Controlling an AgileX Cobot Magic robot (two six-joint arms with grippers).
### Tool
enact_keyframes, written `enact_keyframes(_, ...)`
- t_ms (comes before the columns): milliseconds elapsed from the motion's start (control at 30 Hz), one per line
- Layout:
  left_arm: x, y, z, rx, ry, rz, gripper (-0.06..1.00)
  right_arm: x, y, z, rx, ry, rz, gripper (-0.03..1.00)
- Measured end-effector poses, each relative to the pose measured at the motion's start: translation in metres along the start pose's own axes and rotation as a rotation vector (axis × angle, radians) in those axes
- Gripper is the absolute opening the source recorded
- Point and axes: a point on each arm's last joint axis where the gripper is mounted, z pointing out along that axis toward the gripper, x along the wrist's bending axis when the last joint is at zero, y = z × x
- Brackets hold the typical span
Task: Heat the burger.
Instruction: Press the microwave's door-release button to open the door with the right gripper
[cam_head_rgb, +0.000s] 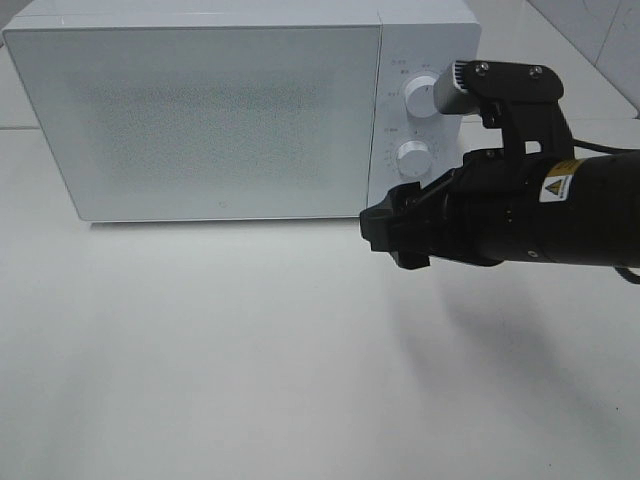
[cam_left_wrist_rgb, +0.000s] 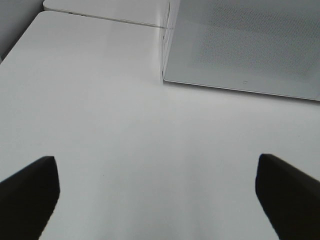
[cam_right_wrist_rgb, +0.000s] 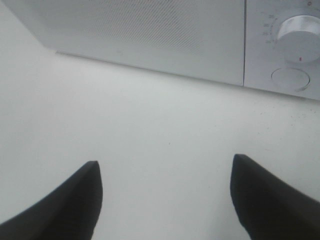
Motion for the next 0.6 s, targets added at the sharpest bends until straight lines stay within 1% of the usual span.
enact_keyframes(33,0.0,0.0,0.0,0.0,0.0,0.0,0.99,0.003,0.001,-0.011,0.053,0.016,-0.053,0.67)
enact_keyframes(67,0.0,0.0,0.0,0.0,0.0,0.0,0.99,0.003,0.001,-0.011,0.053,0.016,-0.053,0.67)
enact_keyframes(133,0.0,0.0,0.0,0.0,0.0,0.0,0.99,0.005,0.005,-0.031,0.115,0.025,-0.135,0.67)
enact_keyframes(167,0.0,0.0,0.0,0.0,0.0,0.0,0.99,0.005,0.005,-0.031,0.115,0.025,-0.135,0.67)
enact_keyframes(200,0.0,0.0,0.0,0.0,0.0,0.0,0.99,0.005,0.005,-0.044,0.147,0.023,-0.18,0.67)
enact_keyframes(233,0.0,0.0,0.0,0.0,0.0,0.0,0.99,0.005,0.005,-0.044,0.147,0.023,-0.18,0.67)
enact_keyframes(300,0.0,0.0,0.0,0.0,0.0,0.0,0.99,0.003,-0.001,-0.062,0.212,0.016,-0.212,0.67)
enact_keyframes(333,0.0,0.0,0.0,0.0,0.0,0.0,0.99,0.003,-0.001,-0.062,0.212,0.016,-0.212,0.67)
enact_keyframes(400,0.0,0.0,0.0,0.0,0.0,0.0,0.99,0.003,-0.004,-0.08,0.245,0.017,-0.219,0.67)
enact_keyframes(433,0.0,0.0,0.0,0.0,0.0,0.0,0.99,0.003,-0.004,-0.08,0.245,0.017,-0.219,0.67)
enact_keyframes(500,0.0,0.0,0.0,0.0,0.0,0.0,0.99,0.002,-0.007,-0.098,0.248,0.022,-0.221,0.67)
enact_keyframes(567,0.0,0.0,0.0,0.0,0.0,0.0,0.99,0.002,-0.008,-0.103,0.254,0.022,-0.223,0.67)
enact_keyframes(600,0.0,0.0,0.0,0.0,0.0,0.0,0.99,0.002,-0.009,-0.113,0.248,0.024,-0.226,0.67)
